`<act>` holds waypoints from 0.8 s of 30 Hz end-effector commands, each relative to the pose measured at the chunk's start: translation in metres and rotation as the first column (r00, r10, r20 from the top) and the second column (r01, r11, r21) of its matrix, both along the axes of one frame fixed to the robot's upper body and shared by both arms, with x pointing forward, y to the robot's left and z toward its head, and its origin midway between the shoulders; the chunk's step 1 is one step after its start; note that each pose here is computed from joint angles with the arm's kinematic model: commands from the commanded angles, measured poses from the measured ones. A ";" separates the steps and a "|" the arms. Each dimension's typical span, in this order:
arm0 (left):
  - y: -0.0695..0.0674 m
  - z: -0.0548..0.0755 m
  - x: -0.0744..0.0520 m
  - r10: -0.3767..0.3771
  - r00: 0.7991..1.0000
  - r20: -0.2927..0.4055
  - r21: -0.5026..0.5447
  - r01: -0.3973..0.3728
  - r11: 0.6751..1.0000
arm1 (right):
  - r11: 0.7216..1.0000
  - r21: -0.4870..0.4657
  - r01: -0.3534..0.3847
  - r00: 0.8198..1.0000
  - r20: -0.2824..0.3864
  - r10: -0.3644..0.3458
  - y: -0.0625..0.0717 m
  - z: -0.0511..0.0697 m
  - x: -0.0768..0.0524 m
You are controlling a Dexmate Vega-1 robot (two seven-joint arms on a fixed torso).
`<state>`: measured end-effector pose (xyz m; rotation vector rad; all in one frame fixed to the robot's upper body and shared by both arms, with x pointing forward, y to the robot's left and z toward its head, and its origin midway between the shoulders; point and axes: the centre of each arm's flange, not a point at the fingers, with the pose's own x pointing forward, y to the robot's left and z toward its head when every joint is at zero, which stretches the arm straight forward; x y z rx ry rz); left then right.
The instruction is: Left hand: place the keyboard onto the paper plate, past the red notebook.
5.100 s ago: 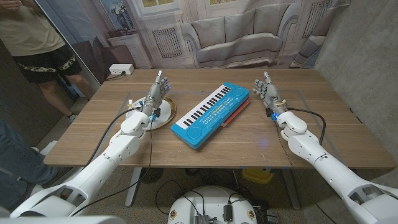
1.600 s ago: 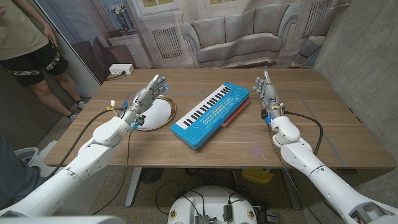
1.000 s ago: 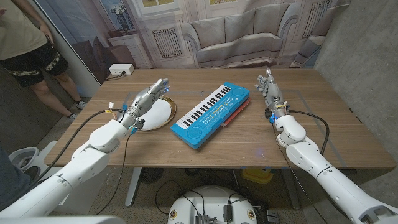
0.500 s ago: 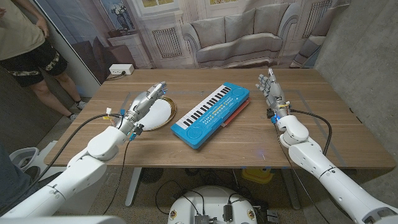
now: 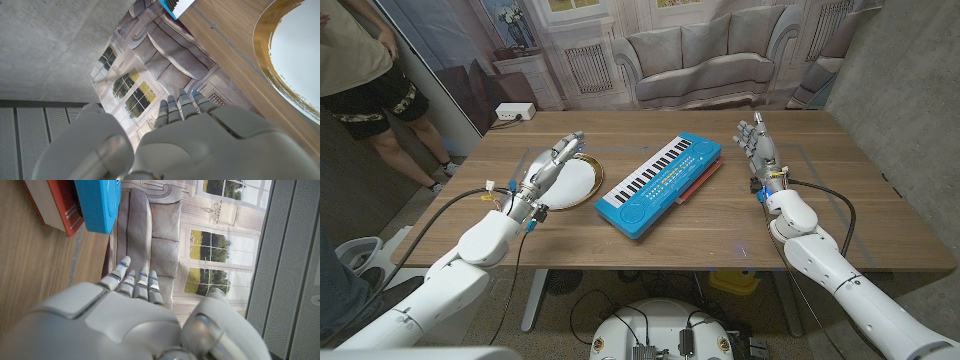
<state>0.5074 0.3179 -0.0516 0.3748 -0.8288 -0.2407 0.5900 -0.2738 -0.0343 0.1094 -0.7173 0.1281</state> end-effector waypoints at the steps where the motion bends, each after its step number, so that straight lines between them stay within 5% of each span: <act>1: -0.003 -0.008 -0.009 0.051 0.998 0.048 0.021 -0.052 0.998 | 1.000 0.012 -0.006 1.000 0.014 0.005 -0.001 -0.003 -0.004; 24: -0.018 -0.019 -0.014 0.155 0.973 0.171 0.079 -0.170 0.982 | 1.000 0.004 -0.028 0.999 0.043 0.028 -0.013 -0.005 -0.004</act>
